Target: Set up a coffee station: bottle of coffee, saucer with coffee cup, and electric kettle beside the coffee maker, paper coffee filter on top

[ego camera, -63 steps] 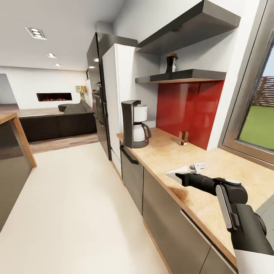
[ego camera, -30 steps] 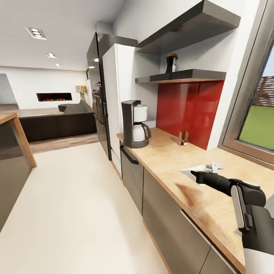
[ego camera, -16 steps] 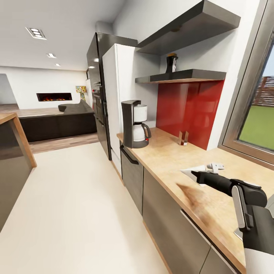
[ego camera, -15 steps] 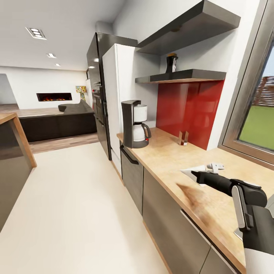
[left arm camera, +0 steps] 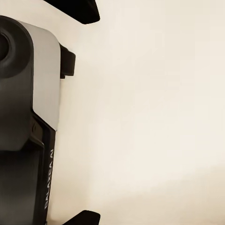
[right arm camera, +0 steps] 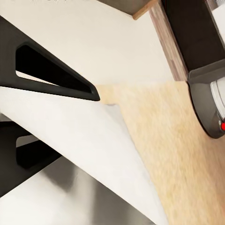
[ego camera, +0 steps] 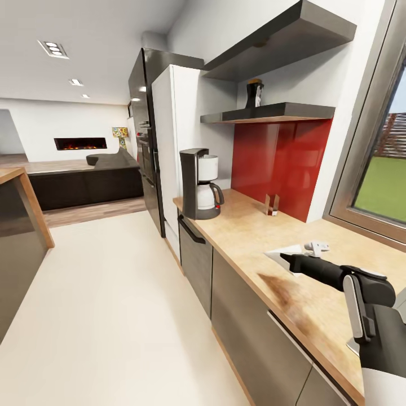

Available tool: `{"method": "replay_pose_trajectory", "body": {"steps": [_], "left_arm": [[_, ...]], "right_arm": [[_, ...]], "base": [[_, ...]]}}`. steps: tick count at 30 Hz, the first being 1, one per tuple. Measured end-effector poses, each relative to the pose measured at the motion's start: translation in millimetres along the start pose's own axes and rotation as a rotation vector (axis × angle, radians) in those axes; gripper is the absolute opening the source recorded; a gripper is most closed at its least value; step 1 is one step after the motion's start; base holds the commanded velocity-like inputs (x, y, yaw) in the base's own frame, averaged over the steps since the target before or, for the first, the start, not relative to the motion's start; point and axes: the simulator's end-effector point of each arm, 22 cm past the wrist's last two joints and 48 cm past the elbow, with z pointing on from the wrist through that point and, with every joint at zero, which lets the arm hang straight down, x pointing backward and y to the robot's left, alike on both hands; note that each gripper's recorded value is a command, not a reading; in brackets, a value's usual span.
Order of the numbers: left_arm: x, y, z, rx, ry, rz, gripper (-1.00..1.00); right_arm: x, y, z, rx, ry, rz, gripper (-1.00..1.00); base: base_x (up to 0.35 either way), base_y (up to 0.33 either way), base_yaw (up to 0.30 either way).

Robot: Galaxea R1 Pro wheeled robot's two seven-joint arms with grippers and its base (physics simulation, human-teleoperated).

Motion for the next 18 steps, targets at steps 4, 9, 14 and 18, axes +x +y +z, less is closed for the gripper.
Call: {"method": "replay_pose_trajectory", "body": {"steps": [4,9,14,18], "left_arm": [[0.0,0.0,0.0,0.0,0.0,0.0,1.0],[0.0,-0.1,0.0,0.0,0.0,0.0,1.0],[0.0,0.0,0.0,0.0,0.0,0.0,1.0],[0.4,0.1,-0.1,0.0,0.001,0.0,1.0]], "right_arm": [[0.0,0.5,0.0,-0.002,0.0,0.0,-1.0],[0.1,0.7,0.1,-0.003,0.0,0.0,-1.0],[-0.1,0.5,0.0,-0.002,0.0,0.0,-1.0],[-0.6,-6.7,0.0,0.032,-0.003,-0.006,-1.0]], "base": [[0.0,0.0,0.0],[0.0,0.0,0.0],[0.0,0.0,0.0],[0.0,0.0,0.0]]}}
